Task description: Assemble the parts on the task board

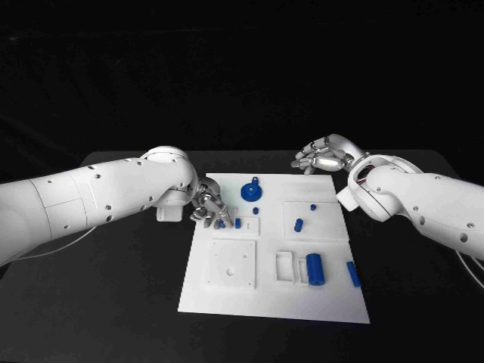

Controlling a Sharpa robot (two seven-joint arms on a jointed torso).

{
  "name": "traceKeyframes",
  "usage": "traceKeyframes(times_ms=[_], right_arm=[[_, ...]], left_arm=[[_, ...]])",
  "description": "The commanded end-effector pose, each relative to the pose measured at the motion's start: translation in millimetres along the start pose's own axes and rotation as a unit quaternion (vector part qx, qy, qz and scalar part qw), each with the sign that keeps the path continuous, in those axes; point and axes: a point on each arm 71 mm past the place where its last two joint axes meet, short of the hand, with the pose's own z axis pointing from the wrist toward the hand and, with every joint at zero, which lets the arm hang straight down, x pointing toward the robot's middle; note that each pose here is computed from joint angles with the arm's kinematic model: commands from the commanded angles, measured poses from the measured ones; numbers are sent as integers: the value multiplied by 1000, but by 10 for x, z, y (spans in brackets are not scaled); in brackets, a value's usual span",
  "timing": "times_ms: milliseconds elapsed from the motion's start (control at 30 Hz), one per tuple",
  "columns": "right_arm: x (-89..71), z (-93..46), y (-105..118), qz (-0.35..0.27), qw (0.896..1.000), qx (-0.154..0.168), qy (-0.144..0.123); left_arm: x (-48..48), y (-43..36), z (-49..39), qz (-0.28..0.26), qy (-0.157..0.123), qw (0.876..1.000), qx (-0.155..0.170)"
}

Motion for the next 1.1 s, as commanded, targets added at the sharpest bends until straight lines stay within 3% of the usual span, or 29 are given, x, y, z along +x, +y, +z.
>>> traceKeyframes(times_ms=[33, 667, 967, 1100], right_arm=[[9, 0, 8, 0, 1000, -5, 6], [4, -2, 3, 0, 1000, -4, 5], [7, -1, 5, 0, 1000, -5, 6], [6, -1, 5, 0, 1000, -5, 6]], left_arm=[[43, 16, 36, 0, -1, 1000, -7], [-6, 96, 39, 9, -14, 1000, -25], [-2, 83, 40, 7, -11, 1000, -20], [-28, 103, 35, -2, -25, 1000, -19]])
